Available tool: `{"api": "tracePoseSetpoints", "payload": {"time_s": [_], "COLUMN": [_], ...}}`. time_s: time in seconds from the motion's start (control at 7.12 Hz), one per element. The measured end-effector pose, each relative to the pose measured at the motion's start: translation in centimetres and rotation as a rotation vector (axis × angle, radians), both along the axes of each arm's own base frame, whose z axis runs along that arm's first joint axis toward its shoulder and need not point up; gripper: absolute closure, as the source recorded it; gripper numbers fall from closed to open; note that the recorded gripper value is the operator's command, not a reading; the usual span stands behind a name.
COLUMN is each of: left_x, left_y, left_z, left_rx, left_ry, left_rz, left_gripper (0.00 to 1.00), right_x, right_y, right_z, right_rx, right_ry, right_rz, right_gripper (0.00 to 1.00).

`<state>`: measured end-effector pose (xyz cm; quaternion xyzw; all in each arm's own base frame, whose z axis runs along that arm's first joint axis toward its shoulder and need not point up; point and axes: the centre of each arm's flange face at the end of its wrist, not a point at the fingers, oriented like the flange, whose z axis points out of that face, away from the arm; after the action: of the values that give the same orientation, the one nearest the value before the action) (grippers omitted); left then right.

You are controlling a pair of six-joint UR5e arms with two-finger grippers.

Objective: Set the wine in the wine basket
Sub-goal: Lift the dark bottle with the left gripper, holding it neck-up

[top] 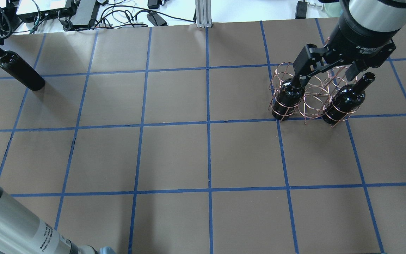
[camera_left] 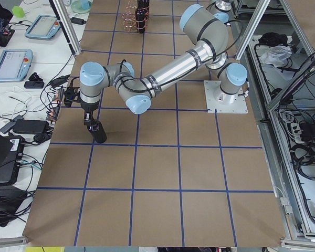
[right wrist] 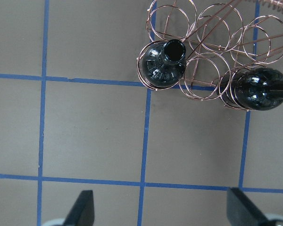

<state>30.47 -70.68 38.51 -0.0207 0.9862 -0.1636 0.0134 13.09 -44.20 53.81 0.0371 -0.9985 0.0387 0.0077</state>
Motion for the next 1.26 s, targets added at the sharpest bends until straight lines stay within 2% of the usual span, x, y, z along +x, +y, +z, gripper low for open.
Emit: {"api": "tracePoseSetpoints", "payload": {"time_s": [0.14,0.28,0.84,1.26], "left_x": [0.0,0.0,-0.3,-2.7], "left_y": [-0.1,0.0,0.5,2.1], "left_z": [-0.1,-0.3,-0.2,3.3], "left_rx": [-0.001,0.002,0.028,0.064], "left_ry": [0.000,0.002,0.015,0.035], "left_rz": [0.000,0.000,-0.004,-0.010], "left_gripper": [0.86,1.00,1.00,1.00], "right_x": [0.0,0.0,0.0,0.0], "right_y": [0.0,0.0,0.0,0.0], "right_z": [-0.1,-0.1,-0.2,-0.2], "right_rx": [0.001,0.002,0.004,0.005], "right_ry": [0.000,-0.001,-0.001,-0.001], "right_rz": [0.000,0.000,0.000,0.000], "right_gripper": [0.00,0.00,0.00,0.00]}}
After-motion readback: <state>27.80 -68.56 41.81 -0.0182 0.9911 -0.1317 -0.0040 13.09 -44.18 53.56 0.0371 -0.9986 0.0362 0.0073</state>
